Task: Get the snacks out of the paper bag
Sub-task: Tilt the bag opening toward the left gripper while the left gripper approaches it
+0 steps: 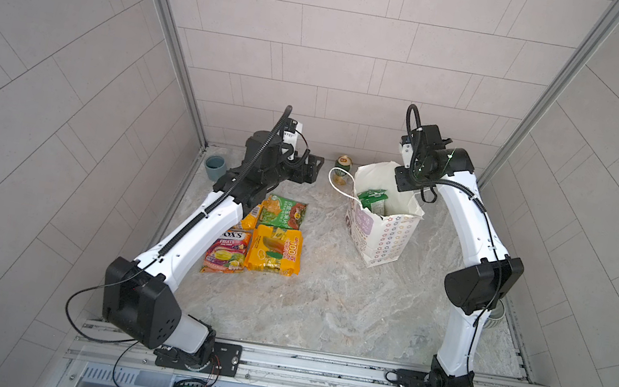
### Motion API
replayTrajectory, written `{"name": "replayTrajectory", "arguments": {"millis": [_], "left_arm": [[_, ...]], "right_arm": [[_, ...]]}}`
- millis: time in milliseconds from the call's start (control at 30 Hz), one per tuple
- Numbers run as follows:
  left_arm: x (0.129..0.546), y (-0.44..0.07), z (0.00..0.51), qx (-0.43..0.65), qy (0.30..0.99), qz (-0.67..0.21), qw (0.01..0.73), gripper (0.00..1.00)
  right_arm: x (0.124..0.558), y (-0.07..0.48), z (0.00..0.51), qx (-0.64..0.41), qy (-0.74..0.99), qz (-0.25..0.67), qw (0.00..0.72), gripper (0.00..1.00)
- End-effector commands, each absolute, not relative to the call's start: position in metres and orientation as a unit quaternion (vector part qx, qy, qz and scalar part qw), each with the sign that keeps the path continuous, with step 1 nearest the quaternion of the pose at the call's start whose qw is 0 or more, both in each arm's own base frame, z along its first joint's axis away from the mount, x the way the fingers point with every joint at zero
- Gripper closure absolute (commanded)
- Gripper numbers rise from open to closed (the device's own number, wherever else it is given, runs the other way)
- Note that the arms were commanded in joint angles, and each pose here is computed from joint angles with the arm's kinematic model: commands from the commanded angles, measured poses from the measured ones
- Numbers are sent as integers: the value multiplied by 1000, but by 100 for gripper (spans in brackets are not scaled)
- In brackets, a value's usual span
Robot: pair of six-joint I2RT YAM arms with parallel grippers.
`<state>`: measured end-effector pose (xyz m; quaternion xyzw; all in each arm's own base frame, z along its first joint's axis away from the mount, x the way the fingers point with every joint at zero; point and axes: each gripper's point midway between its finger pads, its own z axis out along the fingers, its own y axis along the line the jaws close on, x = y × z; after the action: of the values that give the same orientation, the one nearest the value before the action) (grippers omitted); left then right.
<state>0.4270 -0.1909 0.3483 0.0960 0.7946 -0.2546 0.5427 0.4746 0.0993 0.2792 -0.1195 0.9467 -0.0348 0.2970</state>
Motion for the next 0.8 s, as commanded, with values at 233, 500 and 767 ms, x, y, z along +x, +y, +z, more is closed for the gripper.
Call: {"name": "replayTrajectory", "arguments": {"millis": [233, 500, 767], "left_arm": [[393, -189, 385, 28, 751, -304, 586, 23], [341, -238, 310, 95, 774, -294, 553, 26], [305, -236, 216, 102, 822, -287, 482, 29]], "right_arm": [[485, 66, 360, -159, 895, -158, 386, 100], [484, 83, 362, -232, 861, -256, 373, 100], [466, 146, 289, -236, 870, -185, 392, 100]]}}
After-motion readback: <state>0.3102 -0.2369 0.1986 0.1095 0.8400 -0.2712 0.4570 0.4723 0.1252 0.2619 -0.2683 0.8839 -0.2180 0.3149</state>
